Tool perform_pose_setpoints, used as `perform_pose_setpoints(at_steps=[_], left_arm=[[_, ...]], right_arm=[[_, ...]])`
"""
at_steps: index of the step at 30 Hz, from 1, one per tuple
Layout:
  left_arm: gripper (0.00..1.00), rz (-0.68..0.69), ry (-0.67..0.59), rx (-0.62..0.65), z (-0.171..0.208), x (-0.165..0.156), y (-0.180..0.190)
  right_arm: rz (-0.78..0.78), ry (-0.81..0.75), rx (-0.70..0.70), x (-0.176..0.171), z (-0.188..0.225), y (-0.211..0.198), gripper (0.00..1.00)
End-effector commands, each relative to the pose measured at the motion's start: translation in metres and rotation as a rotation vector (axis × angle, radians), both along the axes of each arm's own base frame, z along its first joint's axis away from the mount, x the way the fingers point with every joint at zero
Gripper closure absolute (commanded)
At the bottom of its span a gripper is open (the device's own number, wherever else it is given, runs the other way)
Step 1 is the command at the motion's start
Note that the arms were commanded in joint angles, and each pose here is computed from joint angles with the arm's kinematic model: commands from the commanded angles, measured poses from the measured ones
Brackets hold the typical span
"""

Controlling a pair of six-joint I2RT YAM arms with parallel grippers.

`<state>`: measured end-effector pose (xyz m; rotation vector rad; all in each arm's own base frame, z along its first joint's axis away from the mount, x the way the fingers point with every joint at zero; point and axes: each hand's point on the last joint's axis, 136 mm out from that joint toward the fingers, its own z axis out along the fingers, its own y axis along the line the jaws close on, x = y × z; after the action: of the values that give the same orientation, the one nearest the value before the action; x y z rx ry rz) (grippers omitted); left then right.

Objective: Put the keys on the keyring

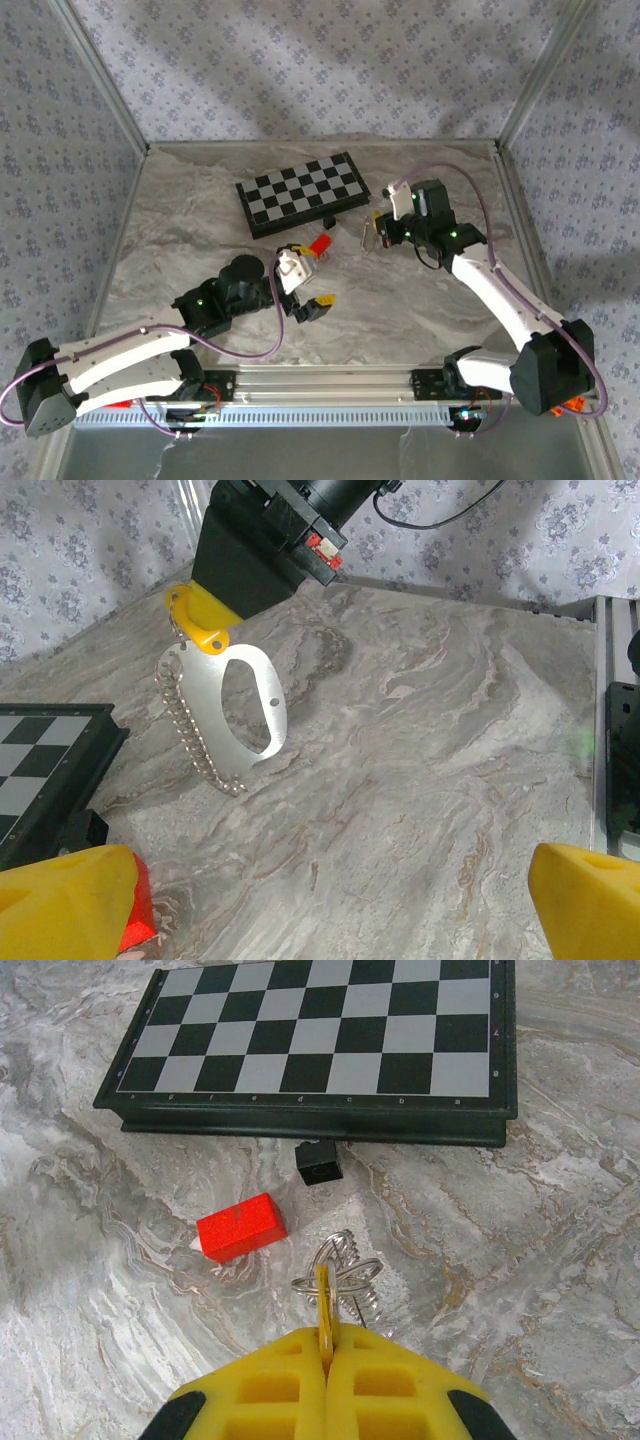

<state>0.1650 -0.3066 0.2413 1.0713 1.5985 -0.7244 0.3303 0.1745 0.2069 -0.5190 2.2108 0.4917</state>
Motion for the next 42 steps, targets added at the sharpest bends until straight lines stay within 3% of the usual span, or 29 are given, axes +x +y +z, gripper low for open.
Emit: perform_pose_setpoints(at_steps=[1,20,42], left_arm=[[0.0,0.02,-0.018,-0.047,0.016,0.004,-0.001],[0.0,0.048,-0.074,-0.045,0.018,0.009,0.005],[0.0,0.03,-0.067,-0.087,0.021,0.007,0.001]], right_arm=[[0.008,-0.018,0.038,0.006,0.01,0.004,1.0],[0.01,0.068,0.038,-0.013,-0.015,-0.003,1.0],[-0.041,0.244,0.159,-0.092,-0.078,0.017,1.0]])
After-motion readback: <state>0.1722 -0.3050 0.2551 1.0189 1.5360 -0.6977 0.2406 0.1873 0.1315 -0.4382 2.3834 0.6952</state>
